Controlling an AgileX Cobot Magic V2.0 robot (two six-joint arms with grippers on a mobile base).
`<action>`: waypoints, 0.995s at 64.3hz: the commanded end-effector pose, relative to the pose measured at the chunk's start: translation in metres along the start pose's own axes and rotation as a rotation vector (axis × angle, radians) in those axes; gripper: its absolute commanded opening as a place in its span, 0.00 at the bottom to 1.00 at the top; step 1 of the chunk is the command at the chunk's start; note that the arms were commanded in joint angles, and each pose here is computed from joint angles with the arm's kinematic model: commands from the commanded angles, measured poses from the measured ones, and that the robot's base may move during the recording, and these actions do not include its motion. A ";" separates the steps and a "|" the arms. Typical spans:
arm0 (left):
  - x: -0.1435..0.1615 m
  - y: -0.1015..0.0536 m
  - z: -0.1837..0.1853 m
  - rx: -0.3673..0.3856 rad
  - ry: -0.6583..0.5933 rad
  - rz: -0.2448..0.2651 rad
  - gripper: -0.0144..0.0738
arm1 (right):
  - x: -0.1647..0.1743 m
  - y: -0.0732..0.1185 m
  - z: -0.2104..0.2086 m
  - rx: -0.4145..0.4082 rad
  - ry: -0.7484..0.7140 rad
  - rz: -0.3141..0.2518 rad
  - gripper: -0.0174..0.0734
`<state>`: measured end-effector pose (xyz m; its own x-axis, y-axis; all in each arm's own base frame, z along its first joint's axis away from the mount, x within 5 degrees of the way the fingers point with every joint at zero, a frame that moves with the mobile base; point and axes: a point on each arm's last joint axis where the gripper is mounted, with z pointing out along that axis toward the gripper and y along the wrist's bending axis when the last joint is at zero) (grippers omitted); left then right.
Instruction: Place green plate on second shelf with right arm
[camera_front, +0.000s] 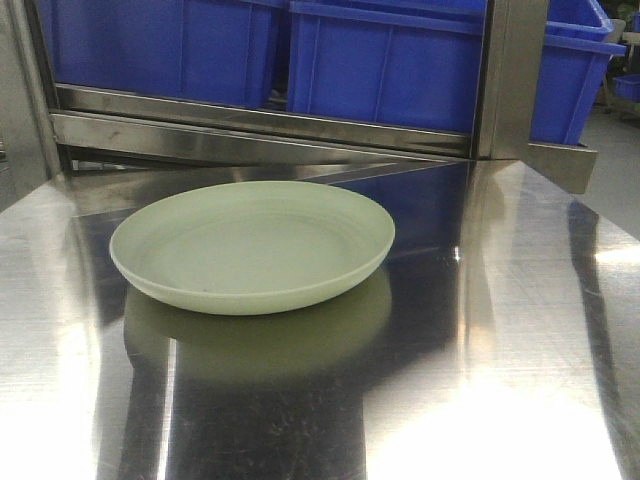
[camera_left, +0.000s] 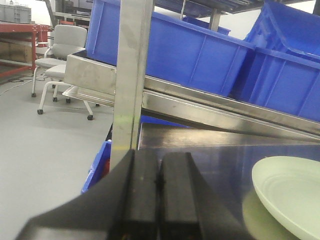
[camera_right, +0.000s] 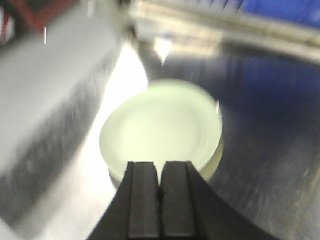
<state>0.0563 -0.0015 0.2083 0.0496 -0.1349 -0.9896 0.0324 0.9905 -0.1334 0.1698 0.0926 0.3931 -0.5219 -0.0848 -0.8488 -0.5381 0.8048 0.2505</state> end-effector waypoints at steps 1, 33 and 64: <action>0.005 0.001 -0.001 0.005 -0.063 -0.011 0.31 | -0.024 -0.004 0.021 -0.008 0.043 -0.058 0.25; 0.005 0.001 -0.001 0.005 -0.063 -0.011 0.31 | -0.041 -0.024 0.158 0.177 0.429 -0.182 0.25; 0.005 0.001 -0.001 0.005 -0.063 -0.011 0.31 | -0.039 -0.032 0.231 0.183 0.436 -0.157 0.60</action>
<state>0.0563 -0.0015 0.2082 0.0481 -0.1348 -0.9897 0.0323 0.9905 -0.1334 0.3561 0.2054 0.2853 -0.7466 -0.4592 -0.4814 -0.5364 0.8435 0.0272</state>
